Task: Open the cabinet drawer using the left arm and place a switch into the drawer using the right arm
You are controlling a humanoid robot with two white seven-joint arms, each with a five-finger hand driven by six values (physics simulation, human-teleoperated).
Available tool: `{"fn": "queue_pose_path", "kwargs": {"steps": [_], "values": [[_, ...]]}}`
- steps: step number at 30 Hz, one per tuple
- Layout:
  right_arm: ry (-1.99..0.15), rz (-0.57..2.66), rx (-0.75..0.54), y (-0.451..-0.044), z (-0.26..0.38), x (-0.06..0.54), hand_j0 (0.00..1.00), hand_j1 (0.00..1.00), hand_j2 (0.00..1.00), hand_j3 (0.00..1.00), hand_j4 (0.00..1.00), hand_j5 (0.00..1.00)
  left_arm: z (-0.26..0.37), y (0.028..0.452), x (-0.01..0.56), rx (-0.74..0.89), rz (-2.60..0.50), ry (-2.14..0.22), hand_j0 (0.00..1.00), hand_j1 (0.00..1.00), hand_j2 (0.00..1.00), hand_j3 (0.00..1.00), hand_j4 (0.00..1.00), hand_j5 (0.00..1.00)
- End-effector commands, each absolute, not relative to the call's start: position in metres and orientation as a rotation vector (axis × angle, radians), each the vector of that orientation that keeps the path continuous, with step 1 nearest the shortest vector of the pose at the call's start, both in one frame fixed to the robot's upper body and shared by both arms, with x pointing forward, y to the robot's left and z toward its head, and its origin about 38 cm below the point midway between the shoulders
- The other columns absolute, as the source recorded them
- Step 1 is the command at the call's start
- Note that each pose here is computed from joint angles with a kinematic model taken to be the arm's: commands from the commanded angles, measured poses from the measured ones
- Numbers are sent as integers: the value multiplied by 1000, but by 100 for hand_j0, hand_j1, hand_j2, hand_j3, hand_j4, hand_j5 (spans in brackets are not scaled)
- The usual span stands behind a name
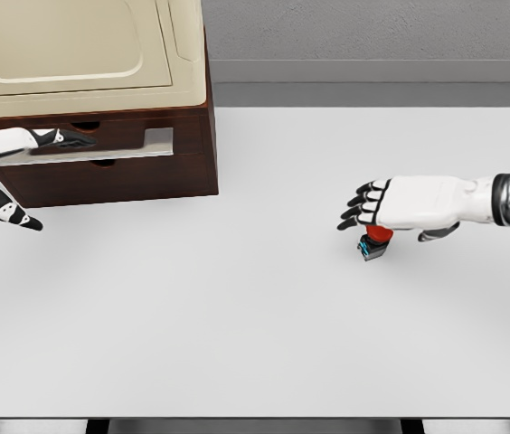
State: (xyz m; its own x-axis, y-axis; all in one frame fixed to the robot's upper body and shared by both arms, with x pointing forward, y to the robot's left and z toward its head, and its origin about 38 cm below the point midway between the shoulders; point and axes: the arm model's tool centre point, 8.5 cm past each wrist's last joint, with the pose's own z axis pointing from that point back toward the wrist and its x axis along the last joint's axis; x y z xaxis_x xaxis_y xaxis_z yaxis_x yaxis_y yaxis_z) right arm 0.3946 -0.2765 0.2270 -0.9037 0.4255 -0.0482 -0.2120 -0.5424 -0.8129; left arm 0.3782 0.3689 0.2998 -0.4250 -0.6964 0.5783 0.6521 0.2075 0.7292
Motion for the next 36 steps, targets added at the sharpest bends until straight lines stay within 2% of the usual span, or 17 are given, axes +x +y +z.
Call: {"fn": "queue_pose_path", "kwargs": {"steps": [1, 17, 36], "values": [[-1250, 2451, -335, -275, 226, 394, 100, 100, 100, 100, 100, 100, 297, 371, 381, 60, -1481, -1320, 100, 100, 100, 100, 100, 100], [-1249, 2452, -348, -277, 230, 395, 100, 100, 100, 100, 100, 100, 287, 373, 388, 110, -1456, -1257, 100, 100, 100, 100, 100, 100], [-1246, 2453, -347, -277, 229, 395, 100, 100, 100, 100, 100, 100, 271, 370, 386, 80, -1456, -1217, 100, 100, 100, 100, 100, 100]]}}
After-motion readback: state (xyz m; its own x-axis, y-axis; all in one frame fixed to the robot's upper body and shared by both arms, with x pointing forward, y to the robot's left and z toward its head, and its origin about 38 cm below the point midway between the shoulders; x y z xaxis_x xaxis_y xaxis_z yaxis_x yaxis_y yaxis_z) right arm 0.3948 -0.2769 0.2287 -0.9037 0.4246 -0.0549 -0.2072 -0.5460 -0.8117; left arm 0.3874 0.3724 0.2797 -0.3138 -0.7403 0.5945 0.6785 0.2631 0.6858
